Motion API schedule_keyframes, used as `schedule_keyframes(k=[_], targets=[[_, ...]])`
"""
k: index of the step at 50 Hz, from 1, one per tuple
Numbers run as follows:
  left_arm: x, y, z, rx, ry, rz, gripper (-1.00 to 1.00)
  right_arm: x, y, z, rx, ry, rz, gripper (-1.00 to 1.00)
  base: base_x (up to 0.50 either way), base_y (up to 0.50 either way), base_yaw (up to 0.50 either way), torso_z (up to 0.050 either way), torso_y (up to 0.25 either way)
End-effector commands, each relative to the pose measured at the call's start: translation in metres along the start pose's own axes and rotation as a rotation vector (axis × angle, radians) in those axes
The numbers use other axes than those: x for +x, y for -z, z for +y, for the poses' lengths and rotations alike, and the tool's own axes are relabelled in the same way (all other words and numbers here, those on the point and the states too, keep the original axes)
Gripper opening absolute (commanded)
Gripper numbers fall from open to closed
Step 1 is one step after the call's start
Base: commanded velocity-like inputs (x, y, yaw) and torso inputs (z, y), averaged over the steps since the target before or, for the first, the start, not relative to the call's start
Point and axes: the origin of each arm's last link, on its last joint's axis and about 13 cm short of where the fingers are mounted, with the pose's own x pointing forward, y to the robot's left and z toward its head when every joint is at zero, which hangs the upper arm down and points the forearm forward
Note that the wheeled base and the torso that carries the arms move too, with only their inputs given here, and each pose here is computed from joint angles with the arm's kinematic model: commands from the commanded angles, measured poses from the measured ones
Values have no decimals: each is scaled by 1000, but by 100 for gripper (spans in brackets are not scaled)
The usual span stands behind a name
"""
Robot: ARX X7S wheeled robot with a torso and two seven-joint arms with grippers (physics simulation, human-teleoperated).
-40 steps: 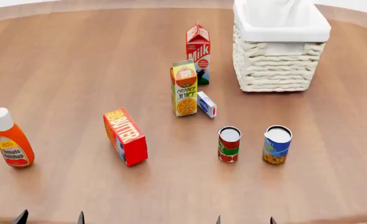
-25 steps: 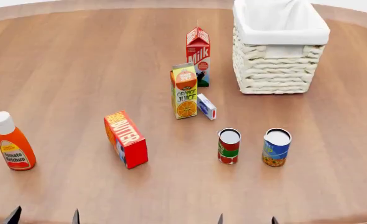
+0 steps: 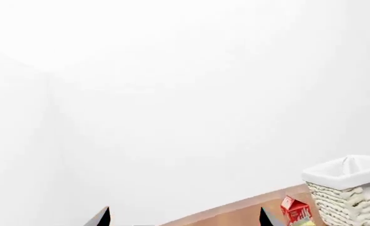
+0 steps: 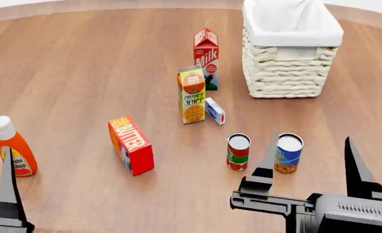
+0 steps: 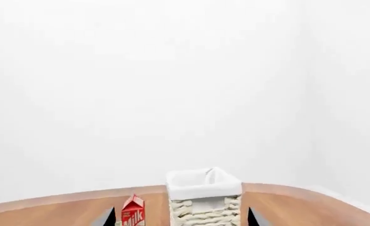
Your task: Pick up the alphabet soup and the tomato sauce, and put them in the basket.
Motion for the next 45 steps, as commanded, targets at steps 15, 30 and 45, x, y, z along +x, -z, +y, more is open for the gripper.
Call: schedule_keyframes(k=[15,30,45], targets=[[-10,-65,15,177,-38,-309,100,-16,-68,-9,54,10,-310,100,0,0,0,9,0],[-10,-66,9,159,-25,-310,100,-23,-73,-9,83,-13,-350,100,0,0,0,50,0],[-11,-66,10,125,-19,-331,100,-31,-80,-7,104,-47,-381,100,0,0,0,50,0]])
